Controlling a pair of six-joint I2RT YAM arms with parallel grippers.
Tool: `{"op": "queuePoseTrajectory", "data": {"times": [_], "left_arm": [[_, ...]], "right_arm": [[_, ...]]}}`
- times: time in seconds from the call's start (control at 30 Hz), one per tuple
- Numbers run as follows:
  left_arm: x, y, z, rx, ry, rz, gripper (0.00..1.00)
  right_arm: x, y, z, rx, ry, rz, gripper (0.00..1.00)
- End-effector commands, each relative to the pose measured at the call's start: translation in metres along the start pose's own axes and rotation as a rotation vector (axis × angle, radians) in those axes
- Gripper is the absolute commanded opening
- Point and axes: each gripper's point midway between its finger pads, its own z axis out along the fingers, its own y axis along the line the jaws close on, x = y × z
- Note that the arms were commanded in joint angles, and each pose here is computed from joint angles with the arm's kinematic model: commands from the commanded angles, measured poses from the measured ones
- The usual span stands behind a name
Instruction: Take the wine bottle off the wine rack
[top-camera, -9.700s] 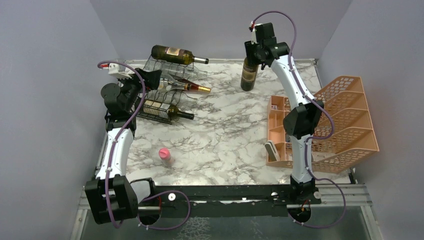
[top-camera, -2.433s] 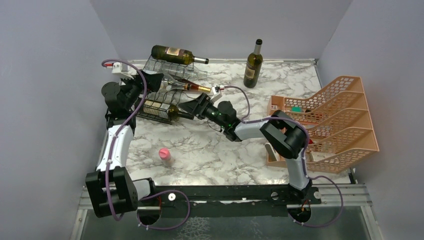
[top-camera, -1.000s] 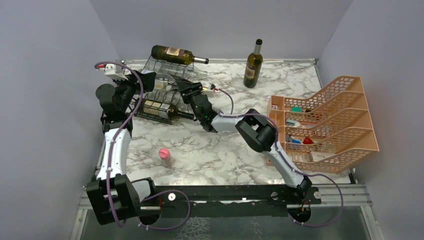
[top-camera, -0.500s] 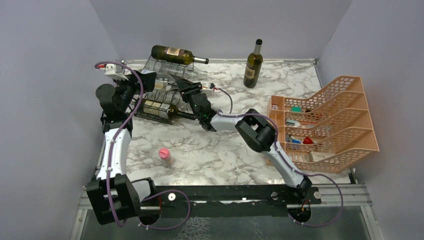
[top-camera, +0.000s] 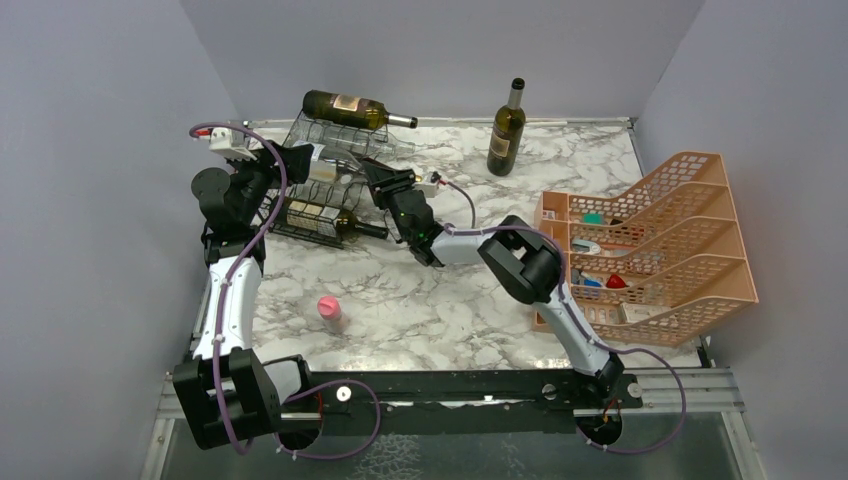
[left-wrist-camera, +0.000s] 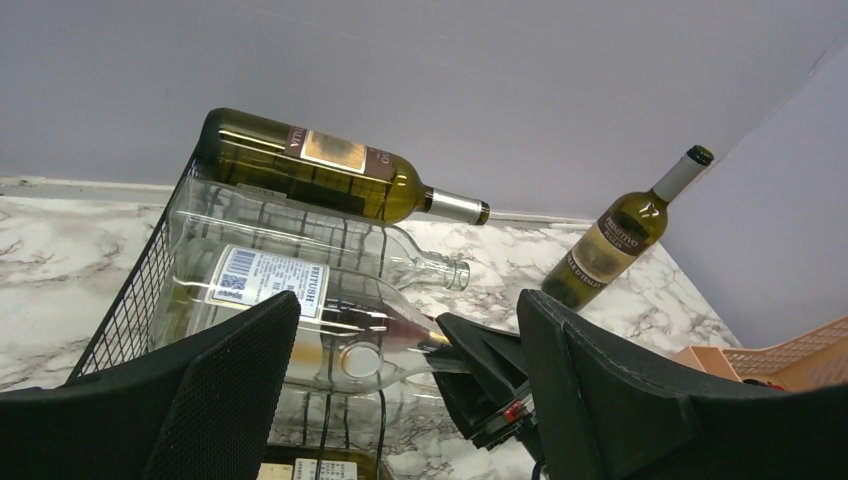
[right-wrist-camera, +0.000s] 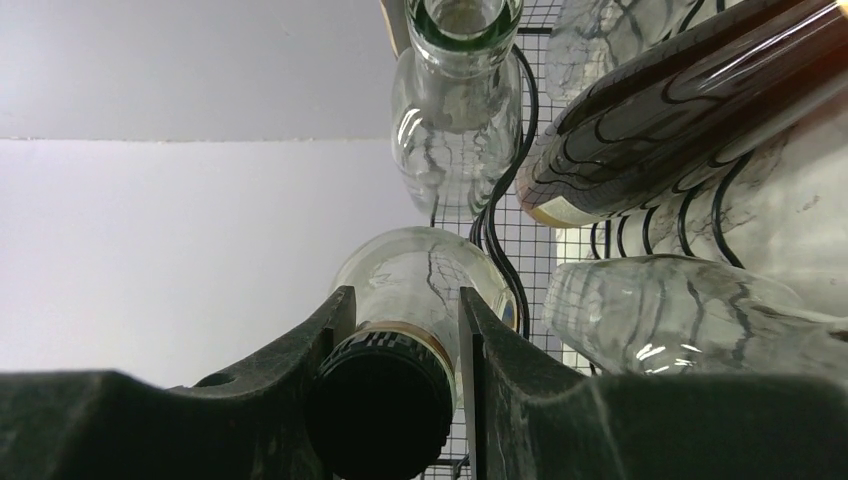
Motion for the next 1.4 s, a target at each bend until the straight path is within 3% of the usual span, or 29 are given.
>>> {"op": "queuePoseTrajectory", "data": {"times": [0.0,0.3,0.8,1.2,1.37], "left_arm": [[-0.019,-0.006,0.001,0.021,-0.046,0.04,0.85],[-0.018,-0.006,0.001,0.023,-0.044,0.038,0.85],[-0.018,-0.007,0.0,0.026,-0.043,0.043,0.85],[-0.015,-0.011,0.002,0.043,-0.034,0.031,0.85],[-0.009,-0.021,0.005,0.068,-0.021,0.026,0.85]], "right_arm": [[-0.012,0.094,-0.013,-0.195,0.029,0.195,0.11],[-0.042,0.139,-0.043,-0.262,0.048,0.283,0.08],[-0.085,0.172,-0.102,-0.284,0.102,0.294,0.03],[-0.166,0.184,-0.168,-0.154,0.033,0.11,0.04],[-0.222,0.179,-0.19,-0.01,-0.036,-0.094,0.02]]}}
